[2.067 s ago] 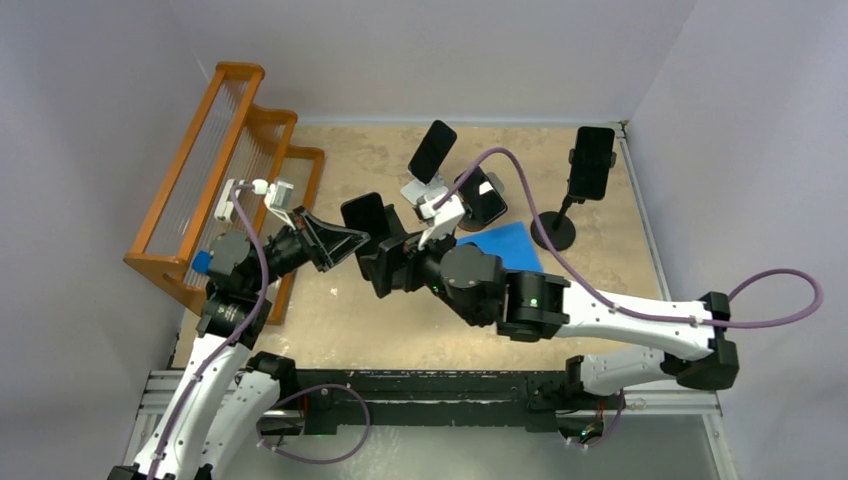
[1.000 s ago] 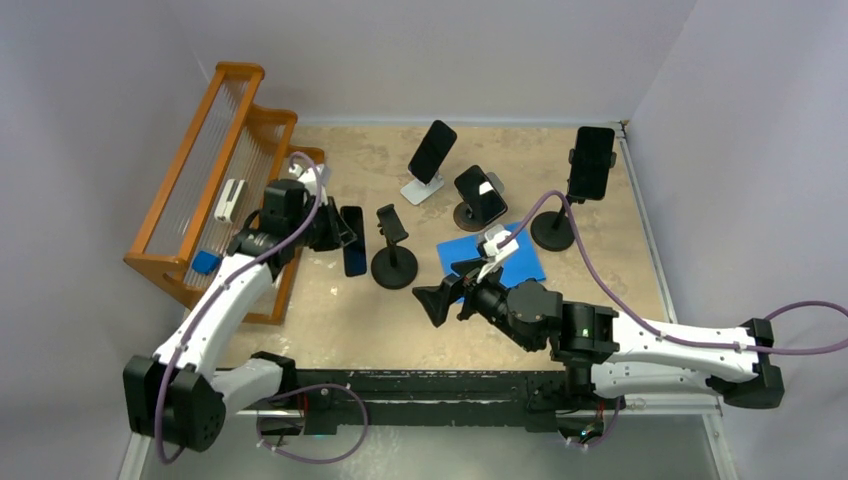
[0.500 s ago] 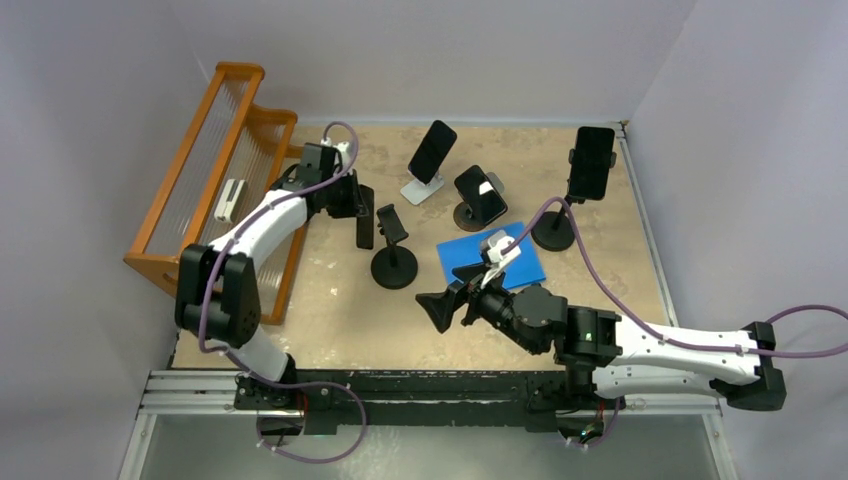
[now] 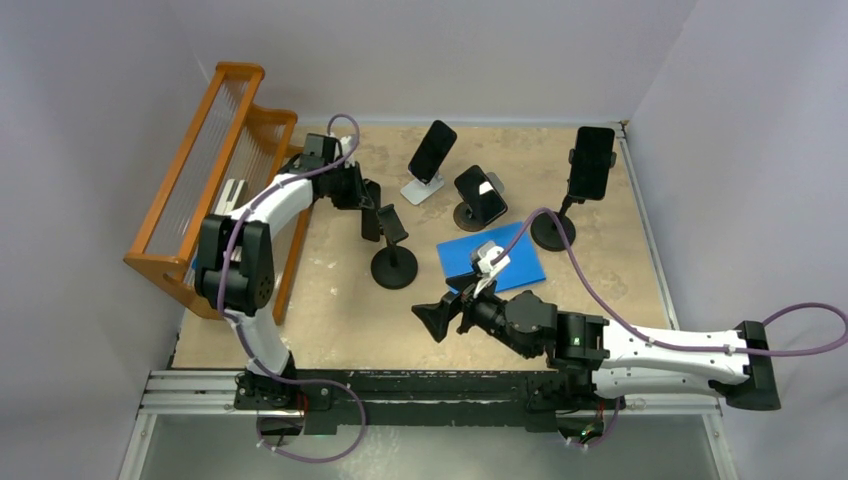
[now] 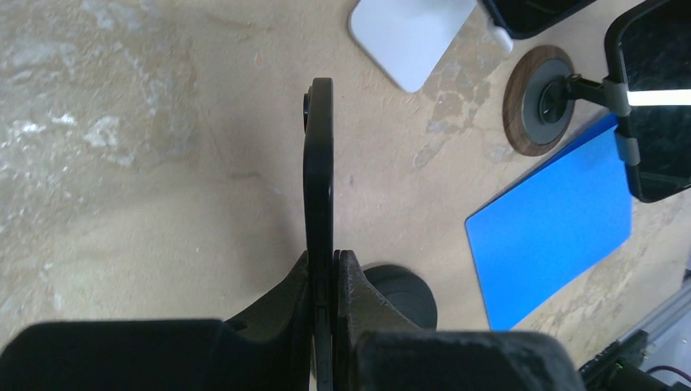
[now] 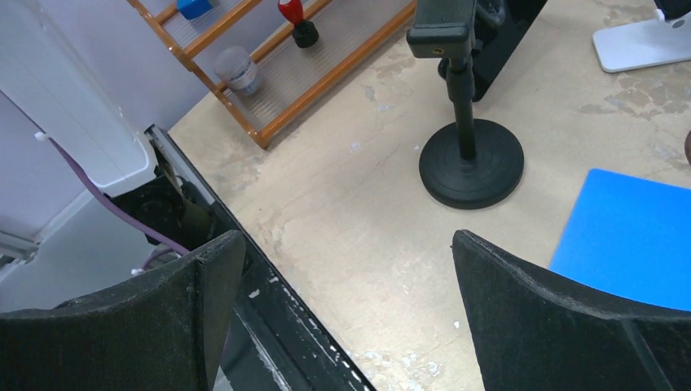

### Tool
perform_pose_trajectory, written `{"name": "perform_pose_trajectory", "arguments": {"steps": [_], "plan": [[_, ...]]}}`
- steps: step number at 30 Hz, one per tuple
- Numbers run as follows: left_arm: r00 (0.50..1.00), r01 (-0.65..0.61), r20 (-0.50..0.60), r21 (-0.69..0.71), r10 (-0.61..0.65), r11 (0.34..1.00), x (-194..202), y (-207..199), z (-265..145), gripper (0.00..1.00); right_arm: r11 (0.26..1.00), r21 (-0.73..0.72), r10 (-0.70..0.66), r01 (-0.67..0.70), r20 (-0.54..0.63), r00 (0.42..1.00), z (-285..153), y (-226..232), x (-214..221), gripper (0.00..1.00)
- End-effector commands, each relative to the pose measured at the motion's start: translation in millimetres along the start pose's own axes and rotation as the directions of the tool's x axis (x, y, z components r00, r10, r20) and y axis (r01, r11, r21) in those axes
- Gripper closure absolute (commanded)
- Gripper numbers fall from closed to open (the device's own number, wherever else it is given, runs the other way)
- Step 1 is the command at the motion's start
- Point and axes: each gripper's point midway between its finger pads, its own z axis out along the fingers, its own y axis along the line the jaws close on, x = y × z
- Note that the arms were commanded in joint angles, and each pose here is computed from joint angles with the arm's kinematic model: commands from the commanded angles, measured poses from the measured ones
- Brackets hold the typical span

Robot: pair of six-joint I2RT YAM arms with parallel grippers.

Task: Remove the phone from the phone stand
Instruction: Place the phone at the center of the board.

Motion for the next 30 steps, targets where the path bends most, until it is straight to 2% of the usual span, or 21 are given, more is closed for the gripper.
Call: {"name": "perform_pose_trajectory", "arguments": {"steps": [1,17,23,30], "plan": [[0.999,-0.023,0.034,0.125,0.019,0.992,-34,-23,0,1.0,0.998,-0.054,0.033,-0.03,0.052,0.998,-2,11,-13,0.01],[0.999,0.019,-0.048,0.043,-0.017,0.999,-22,7,36,1.0,0.998,-0.04,0.04,-0.039,0.037,0.999,-5,4,-4,0.01],[0.998,0.035,-0.056,0.016,-0.034,0.999,-20,21,40,0.91,0.999,-0.034,0.035,-0.034,0.032,0.999,-4,4,-3,0.01],[0.997,0.051,-0.065,-0.003,-0.051,0.999,-16,31,42,0.84,0.999,-0.023,0.031,-0.03,0.028,0.999,-2,2,-2,0.01]]}}
